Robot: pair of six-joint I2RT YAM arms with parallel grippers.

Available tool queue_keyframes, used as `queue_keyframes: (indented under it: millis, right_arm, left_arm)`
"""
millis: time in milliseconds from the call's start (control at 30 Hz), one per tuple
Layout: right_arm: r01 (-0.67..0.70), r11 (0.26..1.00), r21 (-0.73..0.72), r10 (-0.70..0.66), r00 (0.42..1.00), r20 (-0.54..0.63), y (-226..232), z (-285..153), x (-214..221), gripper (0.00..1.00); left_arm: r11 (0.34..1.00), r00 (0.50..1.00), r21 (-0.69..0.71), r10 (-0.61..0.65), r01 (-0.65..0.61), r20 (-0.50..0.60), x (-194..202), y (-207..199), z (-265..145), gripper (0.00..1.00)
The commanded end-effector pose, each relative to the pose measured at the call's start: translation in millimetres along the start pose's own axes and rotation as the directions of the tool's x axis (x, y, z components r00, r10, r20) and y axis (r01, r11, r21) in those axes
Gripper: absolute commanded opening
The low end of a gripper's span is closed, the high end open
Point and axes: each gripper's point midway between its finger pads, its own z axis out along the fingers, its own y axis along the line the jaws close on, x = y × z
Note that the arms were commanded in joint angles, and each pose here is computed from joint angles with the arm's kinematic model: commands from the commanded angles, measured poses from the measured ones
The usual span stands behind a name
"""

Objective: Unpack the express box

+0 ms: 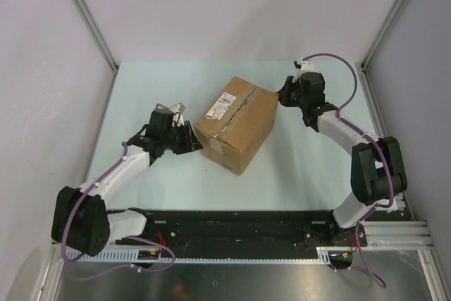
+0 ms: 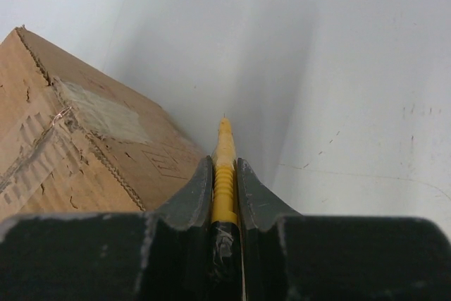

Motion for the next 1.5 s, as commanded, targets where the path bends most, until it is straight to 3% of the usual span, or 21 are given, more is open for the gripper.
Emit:
queue_keyframes:
  millis: [0, 233, 500, 733, 900, 1067, 1333, 1467]
  right_arm:
    - [0.051, 0.993, -0.102, -0.051, 0.999, 0.009, 23.3, -4.7, -14.0, 0.0]
    - [0.094, 0.991, -0.094, -0.102, 0.991, -0.087, 37.8, -37.8, 4.7, 0.0]
    - [0.094, 0.994, -0.047, -0.101, 0.981, -0.166, 102.5, -80.1, 42.6, 0.0]
    - [0.091, 0.996, 0.026, -0.084, 0.976, -0.199, 129.3, -97.6, 72.9, 0.0]
    - [0.106, 0.981, 0.162, -0.072, 0.976, -0.205, 111.6, -110.0, 81.0, 0.0]
    - [0.049, 0.96, 0.276, -0.02, 0.994, -0.108, 83.5, -124.9, 50.2, 0.0]
    - [-0.046, 0.966, 0.254, 0.045, 0.999, 0.01, 69.7, -150.8, 4.3, 0.0]
    - [-0.03, 0.985, 0.17, 0.024, 0.999, 0.036, 79.0, -157.4, -11.2, 0.0]
  left_arm:
    - [0.997, 0.999, 0.079, -0.019, 0.016, 0.036, -23.2, -24.3, 2.9, 0.37]
    - [0.999, 0.993, 0.005, -0.046, 0.045, 0.107, -58.9, -15.6, 9.8, 0.37]
    - [0.992, 0.973, -0.088, -0.068, 0.089, 0.219, -104.7, 17.8, 1.5, 0.39]
    - [0.993, 0.982, -0.074, -0.077, 0.091, 0.175, -88.3, 22.7, 4.6, 0.38]
    - [0.972, 0.97, -0.207, -0.059, 0.109, 0.236, -75.5, 55.1, -11.5, 0.38]
    - [0.908, 0.939, -0.385, -0.029, 0.168, 0.342, -107.5, 100.8, -43.6, 0.44]
    - [0.947, 0.859, -0.287, 0.024, 0.144, 0.511, -185.3, 47.9, -91.1, 0.49]
    - [0.984, 0.864, -0.162, 0.141, -0.07, 0.484, -206.3, -17.4, -91.2, 0.6]
